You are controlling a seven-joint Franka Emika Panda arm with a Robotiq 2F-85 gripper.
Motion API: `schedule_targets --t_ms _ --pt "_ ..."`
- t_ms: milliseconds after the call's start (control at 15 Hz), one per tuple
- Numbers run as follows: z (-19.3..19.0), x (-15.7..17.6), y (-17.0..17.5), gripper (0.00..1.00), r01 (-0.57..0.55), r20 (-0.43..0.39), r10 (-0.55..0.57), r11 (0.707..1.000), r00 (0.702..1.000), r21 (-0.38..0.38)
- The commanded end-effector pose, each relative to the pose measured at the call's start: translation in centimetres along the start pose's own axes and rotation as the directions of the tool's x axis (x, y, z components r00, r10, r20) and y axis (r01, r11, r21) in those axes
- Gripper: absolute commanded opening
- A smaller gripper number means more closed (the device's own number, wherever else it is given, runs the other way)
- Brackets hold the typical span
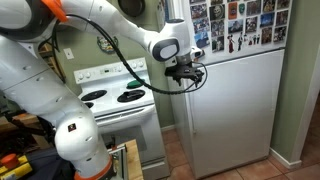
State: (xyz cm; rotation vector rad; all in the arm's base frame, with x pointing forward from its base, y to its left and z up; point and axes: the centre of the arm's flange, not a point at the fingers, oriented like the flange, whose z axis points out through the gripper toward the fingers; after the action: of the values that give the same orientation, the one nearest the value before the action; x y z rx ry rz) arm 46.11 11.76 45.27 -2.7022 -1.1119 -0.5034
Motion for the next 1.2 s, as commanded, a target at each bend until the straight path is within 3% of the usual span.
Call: schedule_targets --t_ms 0,200,467,733,1133 --pt "0.1 0.0 0.0 1.0 0.002 0.0 -0.002 1.0 1.0 0.001" --pt "0.2 0.1 0.1 1.0 0.029 -0.02 -0.029 0.999 0.999 0.014" --pt "0.6 0.4 0.1 1.0 0.193 -0.107 -0.186 0.979 0.977 0.062" --pt "1.2 0.8 0.0 1.0 0.315 -0.216 -0.287 0.943 0.933 0.109" --pt "2.8 1.3 0.6 1.0 0.428 -0.34 -0.372 0.898 0.864 0.105"
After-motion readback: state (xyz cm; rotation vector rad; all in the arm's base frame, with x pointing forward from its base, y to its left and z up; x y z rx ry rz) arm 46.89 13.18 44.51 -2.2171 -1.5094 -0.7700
